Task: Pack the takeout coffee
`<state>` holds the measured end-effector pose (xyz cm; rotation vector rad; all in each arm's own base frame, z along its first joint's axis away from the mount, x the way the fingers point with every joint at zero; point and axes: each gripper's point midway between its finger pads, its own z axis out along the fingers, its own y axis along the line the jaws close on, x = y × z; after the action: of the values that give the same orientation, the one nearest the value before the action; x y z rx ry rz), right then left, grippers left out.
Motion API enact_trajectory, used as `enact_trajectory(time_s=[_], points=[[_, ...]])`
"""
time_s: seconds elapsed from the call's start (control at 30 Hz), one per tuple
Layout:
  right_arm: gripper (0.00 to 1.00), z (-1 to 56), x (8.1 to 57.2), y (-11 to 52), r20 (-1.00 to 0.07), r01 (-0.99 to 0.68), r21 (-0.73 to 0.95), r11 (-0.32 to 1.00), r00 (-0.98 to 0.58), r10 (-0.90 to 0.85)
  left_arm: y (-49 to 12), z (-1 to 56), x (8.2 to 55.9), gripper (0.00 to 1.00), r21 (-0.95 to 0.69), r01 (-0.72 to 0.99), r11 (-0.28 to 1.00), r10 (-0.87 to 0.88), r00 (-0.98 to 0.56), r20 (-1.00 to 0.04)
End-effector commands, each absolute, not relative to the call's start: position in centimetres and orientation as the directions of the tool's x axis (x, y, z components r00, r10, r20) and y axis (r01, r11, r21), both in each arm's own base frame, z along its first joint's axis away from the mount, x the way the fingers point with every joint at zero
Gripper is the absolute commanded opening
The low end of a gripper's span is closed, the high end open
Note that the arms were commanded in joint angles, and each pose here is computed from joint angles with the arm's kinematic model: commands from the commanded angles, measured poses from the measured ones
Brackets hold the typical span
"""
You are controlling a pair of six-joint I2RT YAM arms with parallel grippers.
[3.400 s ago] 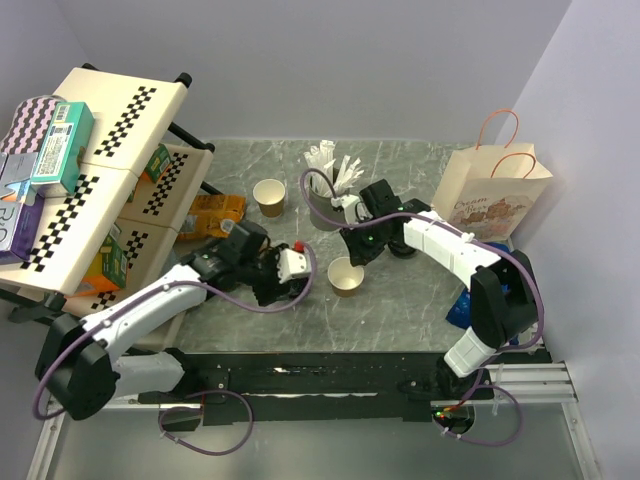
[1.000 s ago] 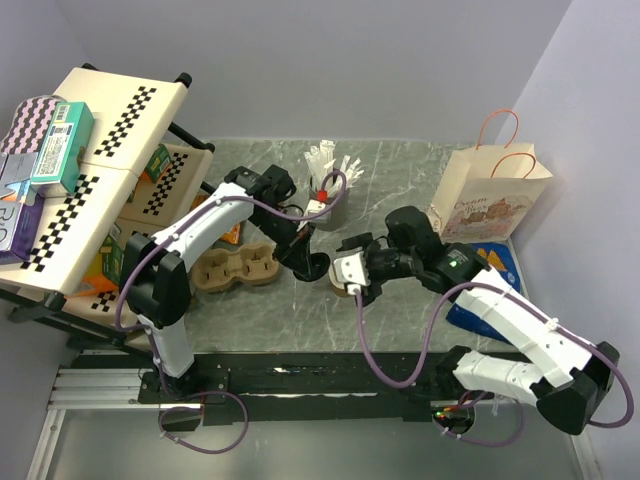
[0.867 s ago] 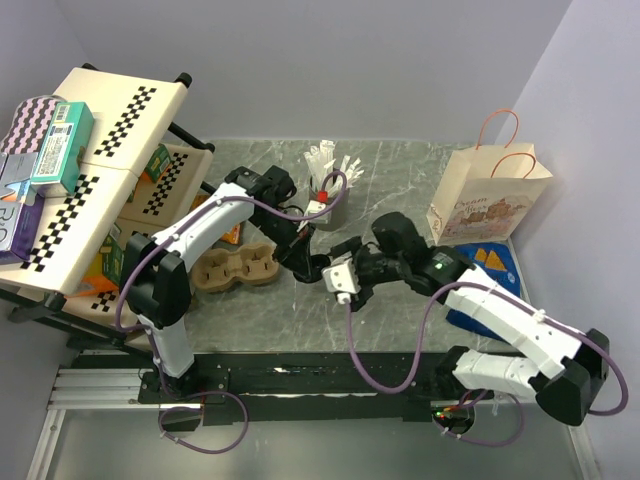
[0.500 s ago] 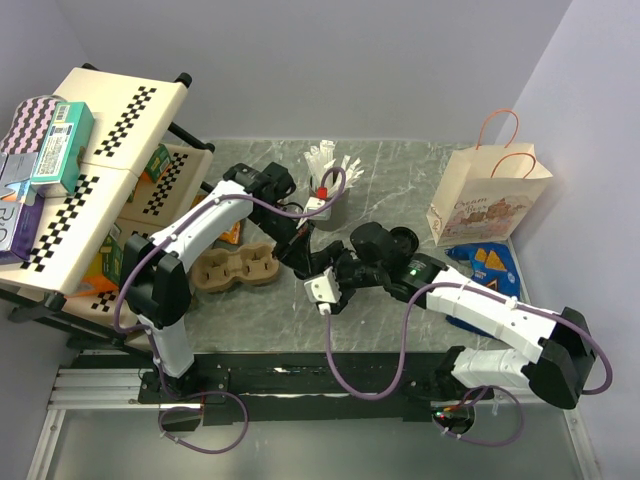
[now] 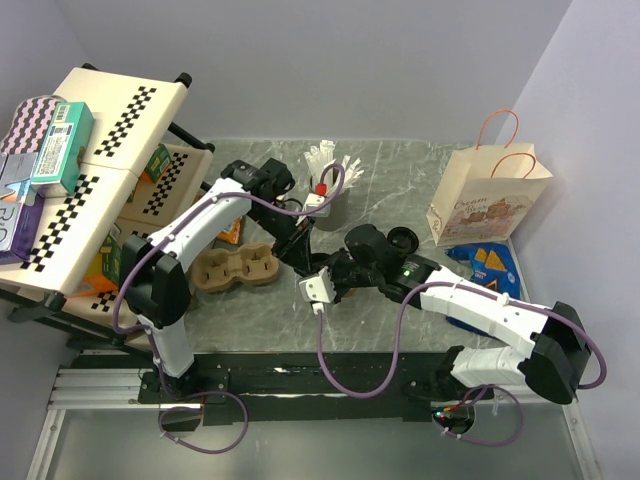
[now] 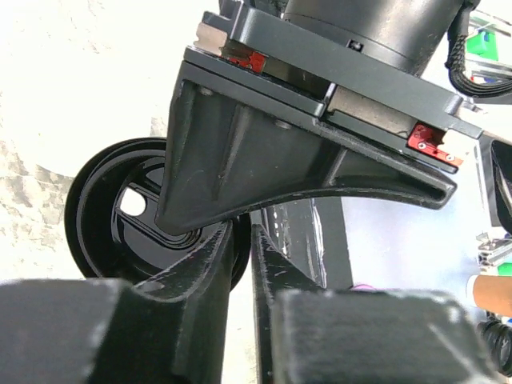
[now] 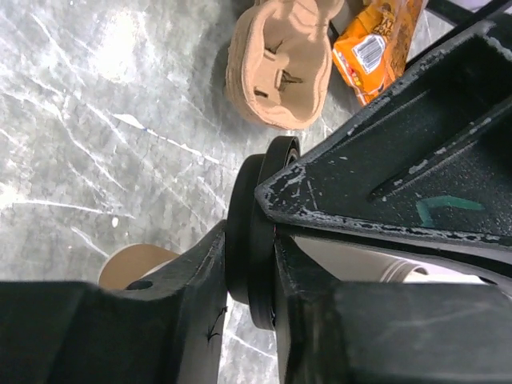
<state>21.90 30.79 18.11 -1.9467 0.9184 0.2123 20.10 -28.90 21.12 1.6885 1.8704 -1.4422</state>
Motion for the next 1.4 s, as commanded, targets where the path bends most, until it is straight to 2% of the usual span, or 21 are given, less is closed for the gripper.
enact_trajectory(time_s=[0.0,0.07,0.23,0.3,0.43,0.47,0.5,0.57,0.6,0.63,0.7,0.87,1.03,1.37], points=[[0.24,19.9,21.6,31.5,-0.498,-0.653,-0.712,-0.259,0.729,-0.469,-29.2,22.3,20.4,0.25,-0.464,0.869,-0.172,0.599,-0.281,-0.749],[0.2,19.8,21.5,31.2,-0.503,-0.663,-0.701,-0.263,0.721,-0.477,-29.5,22.8,21.0,0.32,-0.445,0.882,-0.154,0.587,-0.281,-0.759],[0.18,20.2,20.9,30.7,-0.561,-0.726,-0.647,-0.232,0.66,-0.5,-30.0,24.7,22.4,0.48,-0.367,0.922,-0.123,0.547,-0.246,-0.8],[0.17,20.3,20.4,29.8,-0.606,-0.788,-0.579,-0.21,0.588,-0.535,-30.0,24.8,23.5,0.5,-0.319,0.943,-0.097,0.535,-0.221,-0.815],[0.17,20.5,19.3,28.0,-0.695,-0.879,-0.456,-0.138,0.449,-0.561,-29.4,25.5,25.5,0.55,-0.254,0.966,0.045,0.49,-0.242,-0.837],[0.17,20.6,19.2,27.5,-0.738,-0.915,-0.393,-0.089,0.372,-0.563,-29.4,25.3,26.3,0.55,-0.229,0.969,0.092,0.481,-0.245,-0.842],[0.18,20.5,18.7,27.0,-0.76,-0.939,-0.337,-0.071,0.316,-0.568,-29.2,24.3,26.0,0.56,-0.276,0.951,0.136,0.472,-0.307,-0.826],[0.18,21.2,19.0,26.0,-0.813,-0.975,-0.219,0.025,0.169,-0.557,-29.5,25.7,26.9,0.59,-0.206,0.964,0.169,0.409,-0.258,-0.875],[0.18,21.6,18.7,25.9,-0.839,-0.987,-0.158,0.04,0.112,-0.532,-29.4,24.9,26.5,0.61,-0.248,0.949,0.193,0.399,-0.307,-0.864],[0.18,21.8,18.7,25.6,-0.854,-0.992,-0.104,0.069,0.053,-0.518,-29.6,25.8,26.7,0.63,-0.217,0.957,0.194,0.369,-0.276,-0.888],[0.19,22.4,18.9,25.2,-0.876,-0.991,0.056,0.122,-0.107,-0.47,-29.6,25.1,26.4,0.64,-0.253,0.945,0.206,0.351,-0.313,-0.883],[0.2,23.0,18.8,25.2,-0.839,-0.927,0.34,0.159,-0.375,-0.394,-30.4,24.7,26.0,0.66,-0.268,0.941,0.209,0.291,-0.321,-0.901],[0.2,22.3,20.5,24.8,-0.741,-0.801,0.561,0.209,-0.598,-0.304,-32.5,23.3,25.3,0.66,-0.309,0.928,0.206,0.285,-0.359,-0.889],[0.2,19.9,22.8,24.2,-0.571,-0.611,0.747,0.263,-0.792,-0.217,-33.9,21.4,26.1,0.68,-0.389,0.884,0.258,0.239,-0.449,-0.861]])
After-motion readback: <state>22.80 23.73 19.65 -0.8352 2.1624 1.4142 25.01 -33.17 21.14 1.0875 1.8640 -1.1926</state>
